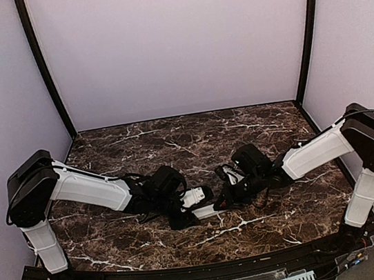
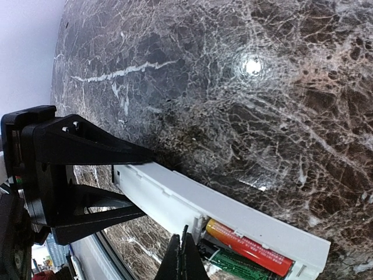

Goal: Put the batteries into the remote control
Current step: Press the battery in the battery compartment.

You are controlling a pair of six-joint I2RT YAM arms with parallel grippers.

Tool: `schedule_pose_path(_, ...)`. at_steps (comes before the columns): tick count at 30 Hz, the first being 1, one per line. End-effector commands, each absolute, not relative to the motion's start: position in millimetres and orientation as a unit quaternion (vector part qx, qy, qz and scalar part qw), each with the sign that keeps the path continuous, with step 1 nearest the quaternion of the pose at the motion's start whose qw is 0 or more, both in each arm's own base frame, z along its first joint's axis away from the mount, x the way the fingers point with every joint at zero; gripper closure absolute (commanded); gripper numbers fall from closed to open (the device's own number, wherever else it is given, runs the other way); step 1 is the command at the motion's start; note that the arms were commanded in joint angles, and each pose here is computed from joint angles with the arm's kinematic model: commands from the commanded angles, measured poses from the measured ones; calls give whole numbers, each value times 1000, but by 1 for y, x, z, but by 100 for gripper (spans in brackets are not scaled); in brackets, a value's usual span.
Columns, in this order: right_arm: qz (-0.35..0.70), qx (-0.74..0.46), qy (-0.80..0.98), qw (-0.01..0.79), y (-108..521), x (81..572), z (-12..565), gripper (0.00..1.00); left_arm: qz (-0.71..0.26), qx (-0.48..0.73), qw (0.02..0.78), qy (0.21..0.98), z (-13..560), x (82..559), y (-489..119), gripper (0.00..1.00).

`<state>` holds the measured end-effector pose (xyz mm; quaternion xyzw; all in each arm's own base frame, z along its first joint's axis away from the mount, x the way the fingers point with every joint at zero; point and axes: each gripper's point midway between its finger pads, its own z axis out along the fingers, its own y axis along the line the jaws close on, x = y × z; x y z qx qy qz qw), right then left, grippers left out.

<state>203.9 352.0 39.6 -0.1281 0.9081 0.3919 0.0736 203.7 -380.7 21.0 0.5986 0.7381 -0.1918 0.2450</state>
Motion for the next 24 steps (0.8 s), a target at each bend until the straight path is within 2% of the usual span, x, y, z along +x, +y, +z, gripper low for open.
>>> schedule_pose_path(1,351,-101,930,52,328,197,7,100,-193,606,239,734,21,197,-377,56)
schedule_pose_path(7,372,-110,921,38,331,192,12,100,-196,608,234,732,20,195,-377,56)
schedule_pose_path(17,414,-166,891,88,352,202,104,99,-216,585,211,752,19,190,-380,55)
schedule_pose_path(20,378,-152,909,92,339,205,104,96,-222,576,206,759,18,188,-381,57)
schedule_pose_path(24,316,-129,934,109,320,212,95,88,-231,554,196,775,18,183,-382,60)
